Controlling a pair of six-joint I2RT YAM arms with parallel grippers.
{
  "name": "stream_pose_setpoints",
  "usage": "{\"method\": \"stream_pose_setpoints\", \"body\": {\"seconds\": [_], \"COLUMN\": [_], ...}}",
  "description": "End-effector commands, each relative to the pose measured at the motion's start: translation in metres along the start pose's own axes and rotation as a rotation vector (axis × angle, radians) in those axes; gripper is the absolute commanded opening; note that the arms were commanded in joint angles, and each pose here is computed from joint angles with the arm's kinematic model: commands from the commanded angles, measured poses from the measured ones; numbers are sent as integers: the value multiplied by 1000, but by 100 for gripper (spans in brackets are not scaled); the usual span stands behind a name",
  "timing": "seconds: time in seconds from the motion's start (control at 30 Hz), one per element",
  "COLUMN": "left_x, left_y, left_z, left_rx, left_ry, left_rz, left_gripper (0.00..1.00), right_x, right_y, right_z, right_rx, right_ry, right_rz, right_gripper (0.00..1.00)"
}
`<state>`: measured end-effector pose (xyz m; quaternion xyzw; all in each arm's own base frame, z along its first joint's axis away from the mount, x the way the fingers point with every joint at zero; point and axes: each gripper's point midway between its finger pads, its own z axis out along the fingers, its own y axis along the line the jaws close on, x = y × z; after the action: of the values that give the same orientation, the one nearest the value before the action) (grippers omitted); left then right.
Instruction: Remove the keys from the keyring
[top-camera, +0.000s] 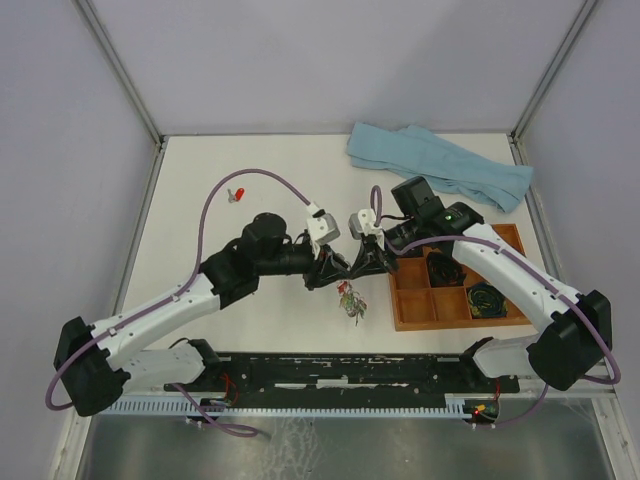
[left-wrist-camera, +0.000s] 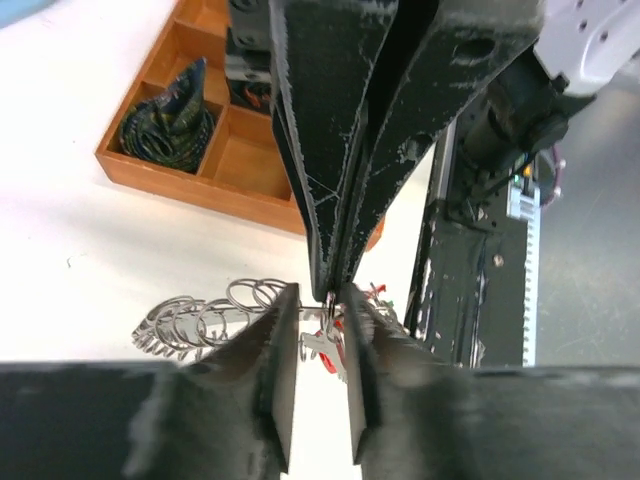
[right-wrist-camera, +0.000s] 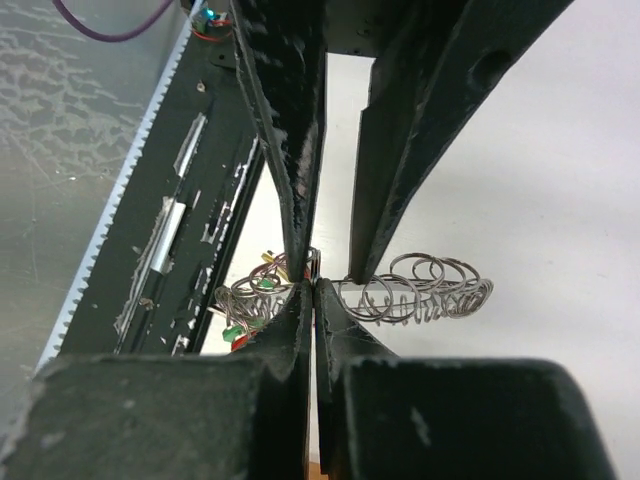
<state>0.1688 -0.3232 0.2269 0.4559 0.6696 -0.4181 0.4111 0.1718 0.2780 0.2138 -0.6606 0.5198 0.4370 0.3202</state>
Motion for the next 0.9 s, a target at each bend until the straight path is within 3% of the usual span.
{"method": "stream_pose_setpoints", "body": {"seconds": [0.0, 0.13, 0.27, 0.43, 0.6, 0.87], "left_x": [-53, -60, -48, -37, -28, -39], "left_y": [0, 1, -3, -24, -24, -20], "left_z": [-21, -48, -63, -70, -65, -64], "left_rx": [-71, -151, -154, -5, 53, 83], "left_ry": [-243, -394, -518, -666, -721, -763], "left_rz": [44, -24, -146, -314, -429, -467], "left_gripper": [40, 54, 55, 57, 57, 58], "right_x": [-29, -34, -38, -37, -37, -37], "right_y": [4, 4, 6, 5, 6, 7], "right_z": [-3, -7, -8, -7, -7, -7], "right_rx": [-44, -43, -54, -60, -62, -64], "right_ry": [-120, -154, -174, -178, -181, -182], "right_rz": [-11, 0, -1, 10, 9, 10], "right_gripper": [1, 1, 1, 1, 1, 1]}}
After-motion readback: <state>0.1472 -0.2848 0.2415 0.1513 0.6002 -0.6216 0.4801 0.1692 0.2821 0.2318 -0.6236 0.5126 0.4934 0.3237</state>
